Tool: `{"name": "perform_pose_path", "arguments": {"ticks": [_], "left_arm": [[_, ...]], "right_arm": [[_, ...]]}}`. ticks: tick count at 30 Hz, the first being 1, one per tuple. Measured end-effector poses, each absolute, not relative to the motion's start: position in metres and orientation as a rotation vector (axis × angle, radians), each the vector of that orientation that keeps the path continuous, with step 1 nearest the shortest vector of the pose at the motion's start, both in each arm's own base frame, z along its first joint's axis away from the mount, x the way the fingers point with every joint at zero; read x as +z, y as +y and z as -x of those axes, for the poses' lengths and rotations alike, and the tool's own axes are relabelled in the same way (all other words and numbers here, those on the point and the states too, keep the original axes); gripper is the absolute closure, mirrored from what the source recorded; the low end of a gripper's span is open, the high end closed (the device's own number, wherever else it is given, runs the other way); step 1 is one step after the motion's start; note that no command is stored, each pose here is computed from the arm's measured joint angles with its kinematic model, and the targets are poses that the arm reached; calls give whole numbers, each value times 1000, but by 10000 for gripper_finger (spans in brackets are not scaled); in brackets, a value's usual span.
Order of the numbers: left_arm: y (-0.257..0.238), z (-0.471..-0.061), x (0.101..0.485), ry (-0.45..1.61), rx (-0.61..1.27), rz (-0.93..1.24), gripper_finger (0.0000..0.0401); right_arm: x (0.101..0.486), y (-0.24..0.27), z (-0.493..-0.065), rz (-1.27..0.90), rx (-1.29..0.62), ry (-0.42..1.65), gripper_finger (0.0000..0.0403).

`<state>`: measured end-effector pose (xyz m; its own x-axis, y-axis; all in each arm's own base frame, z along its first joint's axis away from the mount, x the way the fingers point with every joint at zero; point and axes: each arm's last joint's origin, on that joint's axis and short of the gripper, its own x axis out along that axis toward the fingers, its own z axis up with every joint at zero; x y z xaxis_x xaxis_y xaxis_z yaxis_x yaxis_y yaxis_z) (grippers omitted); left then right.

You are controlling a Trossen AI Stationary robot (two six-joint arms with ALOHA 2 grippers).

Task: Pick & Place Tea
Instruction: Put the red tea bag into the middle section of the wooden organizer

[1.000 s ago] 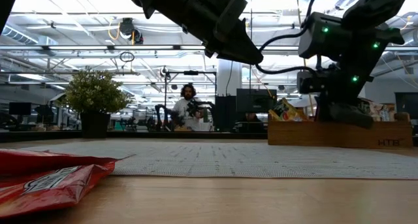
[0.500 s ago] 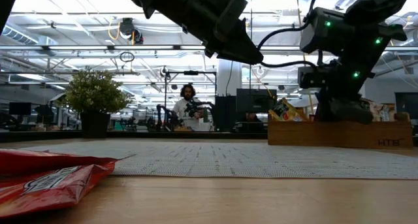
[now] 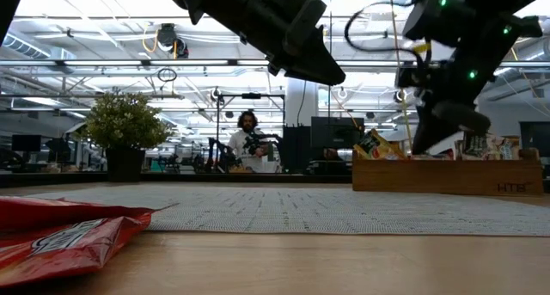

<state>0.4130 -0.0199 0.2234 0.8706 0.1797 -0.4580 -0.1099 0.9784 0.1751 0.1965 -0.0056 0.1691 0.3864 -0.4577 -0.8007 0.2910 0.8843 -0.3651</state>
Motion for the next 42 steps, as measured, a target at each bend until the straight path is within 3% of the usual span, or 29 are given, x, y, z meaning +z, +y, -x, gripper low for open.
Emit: {"name": "perform_pose_path", "arguments": {"ticks": [8, 16, 20, 24, 36, 42], "left_arm": [[-20, -411, 220, 538, 142, -182, 288], [-38, -369, 235, 824, 69, -252, 288], [-61, -333, 241, 1028, 106, -91, 288], [-80, -309, 237, 1175, 284, 153, 288], [-190, -277, 198, 1461, 302, 688, 288], [-244, -236, 188, 1574, 446, 851, 288]], "right_arm": [[202, -2, -192, 62, -410, 822, 403], [188, 16, -195, -20, -63, 383, 403], [172, 20, -184, 21, 3, 237, 403], [165, 21, -176, 42, 16, 150, 403], [165, 21, -175, 116, 20, 126, 387], [172, 21, -175, 133, 16, 55, 368]]}}
